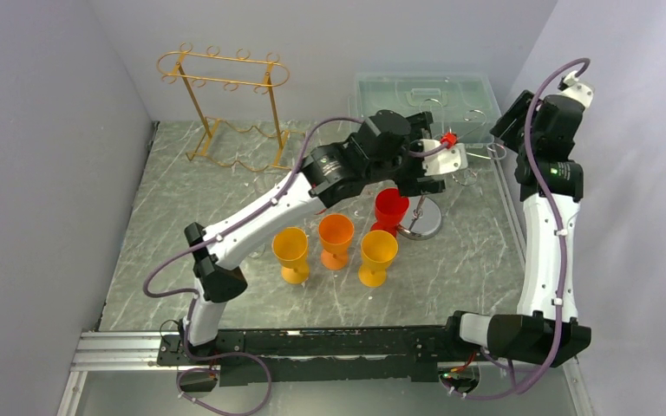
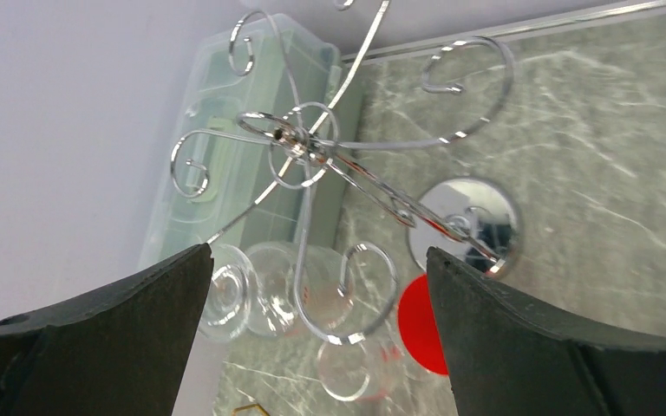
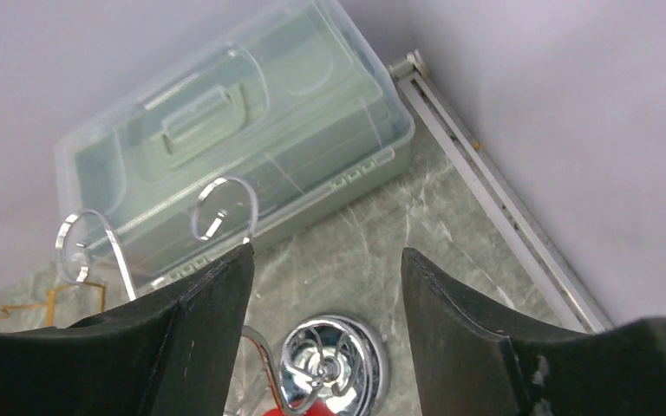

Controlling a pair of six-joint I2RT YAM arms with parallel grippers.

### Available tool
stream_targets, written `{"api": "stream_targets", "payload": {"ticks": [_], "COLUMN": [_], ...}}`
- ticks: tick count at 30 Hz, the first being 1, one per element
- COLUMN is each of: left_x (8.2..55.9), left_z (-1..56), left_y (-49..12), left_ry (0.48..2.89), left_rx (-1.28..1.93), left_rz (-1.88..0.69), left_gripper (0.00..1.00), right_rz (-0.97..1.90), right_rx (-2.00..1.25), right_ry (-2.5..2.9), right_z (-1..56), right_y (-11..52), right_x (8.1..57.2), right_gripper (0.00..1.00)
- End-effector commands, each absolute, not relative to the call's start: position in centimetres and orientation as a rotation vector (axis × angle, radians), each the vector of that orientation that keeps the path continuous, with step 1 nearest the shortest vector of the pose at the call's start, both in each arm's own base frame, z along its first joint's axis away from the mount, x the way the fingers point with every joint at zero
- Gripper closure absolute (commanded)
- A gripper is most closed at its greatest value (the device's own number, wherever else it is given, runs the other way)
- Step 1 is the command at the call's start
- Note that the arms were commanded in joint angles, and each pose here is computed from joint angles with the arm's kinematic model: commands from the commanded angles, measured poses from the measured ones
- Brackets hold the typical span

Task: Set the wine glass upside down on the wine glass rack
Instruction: Adjust the wine rack at the center of the board, then pick up the wine glass at the center of the board.

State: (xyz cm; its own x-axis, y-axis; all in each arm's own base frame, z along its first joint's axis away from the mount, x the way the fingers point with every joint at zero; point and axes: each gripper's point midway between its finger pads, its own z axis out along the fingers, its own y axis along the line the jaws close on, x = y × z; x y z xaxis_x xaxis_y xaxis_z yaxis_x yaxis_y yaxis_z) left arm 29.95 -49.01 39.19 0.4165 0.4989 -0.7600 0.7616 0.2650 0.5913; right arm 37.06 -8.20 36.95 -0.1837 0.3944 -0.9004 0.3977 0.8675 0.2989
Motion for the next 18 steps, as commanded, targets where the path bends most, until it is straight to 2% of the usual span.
{"api": "stream_targets", "payload": {"ticks": [1,6,10,18], "left_x": [24.4,21.7,22.6,26.8], "left_z": [45.3,46.4,47.5,44.9], "left_y": [-44.7,-39.8,-33.9,-21.7], "left_ry": [1.192,1.208,1.276,1.471], "left_rx": [1.374,1.403,1.314,1.135], "left_rz": [-0.458,-0.48,-0.436,-0.229], "left_gripper": [0.01,0.01,0.01,0.0], "right_rz": [0.037,0.106,0.167,0.228], "right_rx": [0.579,0.516,0.404,0.112], "right_ry": [1.675,1.625,1.653,1.88], "right_z": [42.8,45.9,46.6,41.2], "right_y": [-7.6,-4.8,-0.1,10.2], "right_x": [35.1,32.1,29.8,26.4], "right_gripper": [0.34,0.32,0.32,0.33]}}
